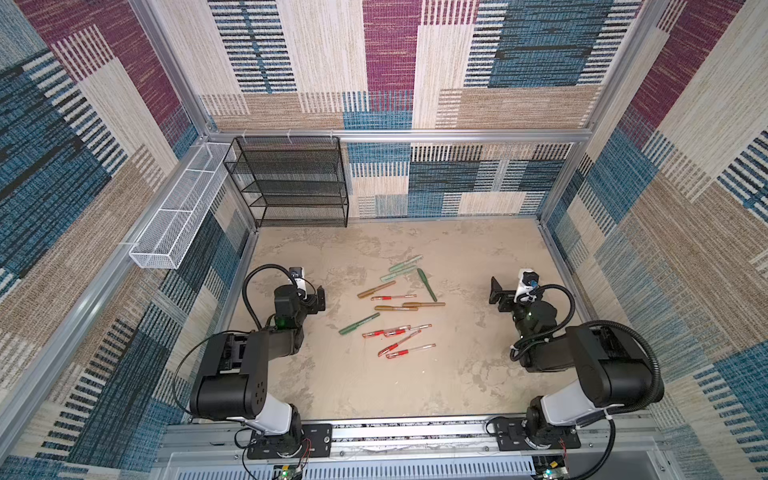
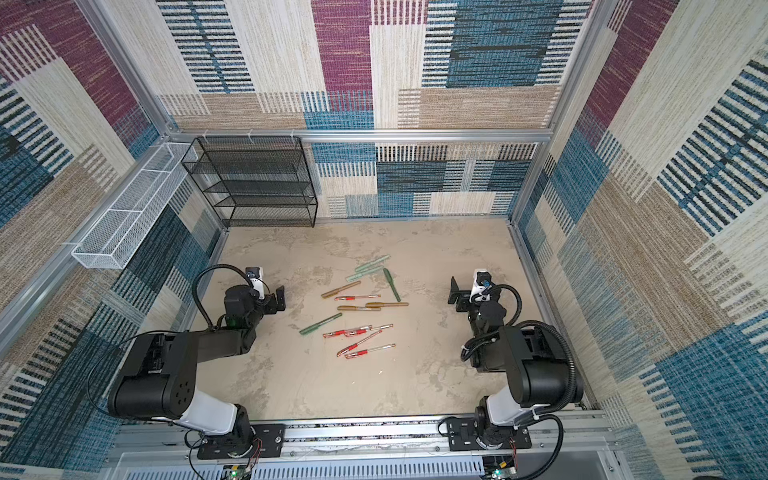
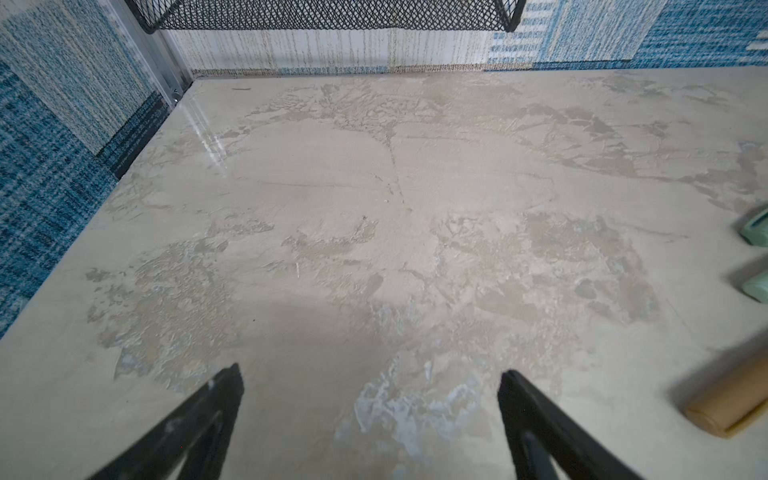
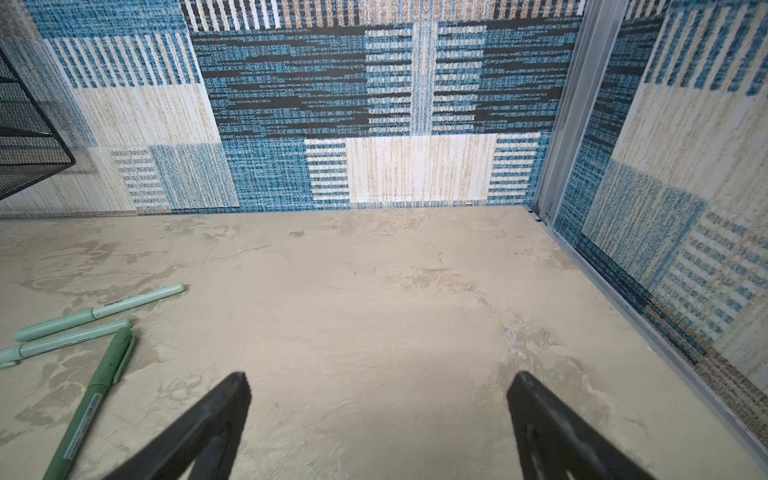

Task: Open the pen caps
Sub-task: 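Reach the right gripper to the sage-green pen and grasp its barrel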

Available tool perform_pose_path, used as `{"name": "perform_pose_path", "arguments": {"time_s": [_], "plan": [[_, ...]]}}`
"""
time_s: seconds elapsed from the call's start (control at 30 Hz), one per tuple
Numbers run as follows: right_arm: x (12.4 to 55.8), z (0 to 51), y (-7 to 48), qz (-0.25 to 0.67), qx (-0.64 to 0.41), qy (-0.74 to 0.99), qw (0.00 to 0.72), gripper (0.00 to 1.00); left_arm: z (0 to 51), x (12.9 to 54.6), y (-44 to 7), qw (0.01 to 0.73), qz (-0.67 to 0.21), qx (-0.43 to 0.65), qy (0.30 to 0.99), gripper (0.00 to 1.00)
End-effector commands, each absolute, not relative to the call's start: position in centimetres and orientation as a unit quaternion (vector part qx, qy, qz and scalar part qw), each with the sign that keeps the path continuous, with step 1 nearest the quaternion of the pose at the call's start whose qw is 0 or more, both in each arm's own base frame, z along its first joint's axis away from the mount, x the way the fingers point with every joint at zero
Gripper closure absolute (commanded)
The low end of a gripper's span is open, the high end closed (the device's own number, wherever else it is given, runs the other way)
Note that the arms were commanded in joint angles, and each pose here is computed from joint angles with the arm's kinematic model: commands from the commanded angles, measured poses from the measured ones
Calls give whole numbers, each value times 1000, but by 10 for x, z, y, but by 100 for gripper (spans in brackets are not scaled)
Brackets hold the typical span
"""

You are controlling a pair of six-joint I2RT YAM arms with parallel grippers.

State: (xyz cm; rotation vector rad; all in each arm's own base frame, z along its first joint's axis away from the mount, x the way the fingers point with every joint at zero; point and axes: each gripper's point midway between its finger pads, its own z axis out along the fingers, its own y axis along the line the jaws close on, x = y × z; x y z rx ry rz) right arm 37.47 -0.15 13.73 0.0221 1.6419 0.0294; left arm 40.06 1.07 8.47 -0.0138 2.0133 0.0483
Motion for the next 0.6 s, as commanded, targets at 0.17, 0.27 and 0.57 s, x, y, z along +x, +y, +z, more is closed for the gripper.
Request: {"name": "perform_pose_path", "arguments": {"time_s": [0.17,0.27,0.57], "plan": [[376,144,0,14,4,723,690,0,91,403,12,544,18,-14,839,1],[376,144,0,14,3,723,691,0,91,403,11,542,17,-13,840,1],[375,144,0,14,3,723,691,0,91,403,11,541,16,-13,841,1]]}}
